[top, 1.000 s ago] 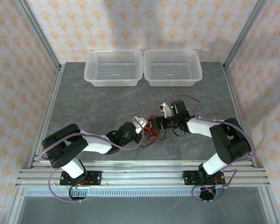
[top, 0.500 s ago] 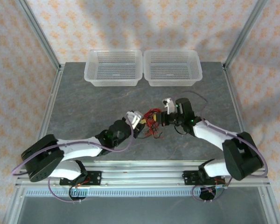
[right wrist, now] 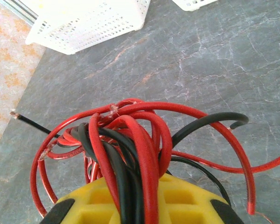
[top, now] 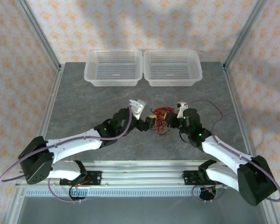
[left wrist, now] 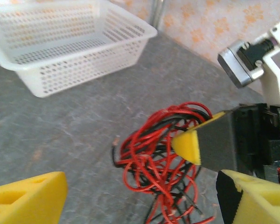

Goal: Untangle the cables

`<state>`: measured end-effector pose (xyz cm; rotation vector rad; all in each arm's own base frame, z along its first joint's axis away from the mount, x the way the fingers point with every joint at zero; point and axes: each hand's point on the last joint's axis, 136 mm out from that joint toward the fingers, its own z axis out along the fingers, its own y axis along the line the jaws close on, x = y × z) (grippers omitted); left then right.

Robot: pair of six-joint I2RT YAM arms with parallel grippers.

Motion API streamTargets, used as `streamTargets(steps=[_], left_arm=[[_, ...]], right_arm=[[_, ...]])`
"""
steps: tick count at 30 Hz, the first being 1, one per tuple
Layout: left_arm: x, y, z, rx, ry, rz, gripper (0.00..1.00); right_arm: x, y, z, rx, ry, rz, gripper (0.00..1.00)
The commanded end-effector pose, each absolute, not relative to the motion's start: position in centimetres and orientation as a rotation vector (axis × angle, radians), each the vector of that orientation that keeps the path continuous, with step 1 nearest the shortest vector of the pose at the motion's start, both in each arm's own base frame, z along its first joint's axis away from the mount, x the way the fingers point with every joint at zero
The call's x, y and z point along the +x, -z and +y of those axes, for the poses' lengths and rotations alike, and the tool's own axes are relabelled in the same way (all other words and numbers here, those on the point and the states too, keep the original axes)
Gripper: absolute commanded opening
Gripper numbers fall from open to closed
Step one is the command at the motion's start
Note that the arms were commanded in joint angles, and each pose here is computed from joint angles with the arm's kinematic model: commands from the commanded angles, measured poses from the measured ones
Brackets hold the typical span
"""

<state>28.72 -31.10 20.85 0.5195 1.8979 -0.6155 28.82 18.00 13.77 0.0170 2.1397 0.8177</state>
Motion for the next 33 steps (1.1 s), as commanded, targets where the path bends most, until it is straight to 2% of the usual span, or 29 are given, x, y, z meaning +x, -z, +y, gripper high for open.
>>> streamTargets(steps=[1, 11, 13, 14, 16, 20, 26, 30, 33], left_arm=[[27.9, -19.7, -33.5, 0.56, 0.722, 1.948, 0.85], [30.0, -16.9, -35.4, 0.552, 0.725, 1.937, 0.85], [30.6, -16.2, -35.1, 0.528, 0.734, 1.934, 0.81], [30.9, -15.9, -34.8, 0.509, 0.739, 1.933, 0.76], [31.4, -15.1, -34.0, 0.472, 0.76, 1.931, 0.57], [32.1, -14.2, -30.9, 0.366, 0.796, 1.915, 0.0], [31.8, -11.7, -27.5, 0.268, 0.791, 1.96, 0.0], [31.2, -9.8, -27.0, 0.217, 0.816, 2.0, 0.0], [30.8, -8.6, -26.8, 0.166, 0.864, 2.013, 0.0]], right_arm=[[29.7, -16.4, 18.3, -0.012, -0.822, 2.032, 0.0], [28.5, -16.6, 20.1, -0.114, -0.938, 2.029, 0.0], [28.2, -16.6, 20.6, -0.152, -0.969, 2.035, 0.0], [28.0, -16.5, 20.9, -0.174, -0.987, 2.042, 0.0], [27.5, -16.2, 21.4, -0.215, -1.035, 2.059, 0.0], [27.9, -14.6, 21.3, -0.175, -1.069, 2.133, 0.0], [29.2, -9.3, 20.4, 0.092, -1.027, 2.331, 0.0], [29.9, -6.0, 19.3, 0.262, -0.939, 2.426, 0.07], [30.0, -4.8, 18.7, 0.335, -0.88, 2.457, 0.16]])
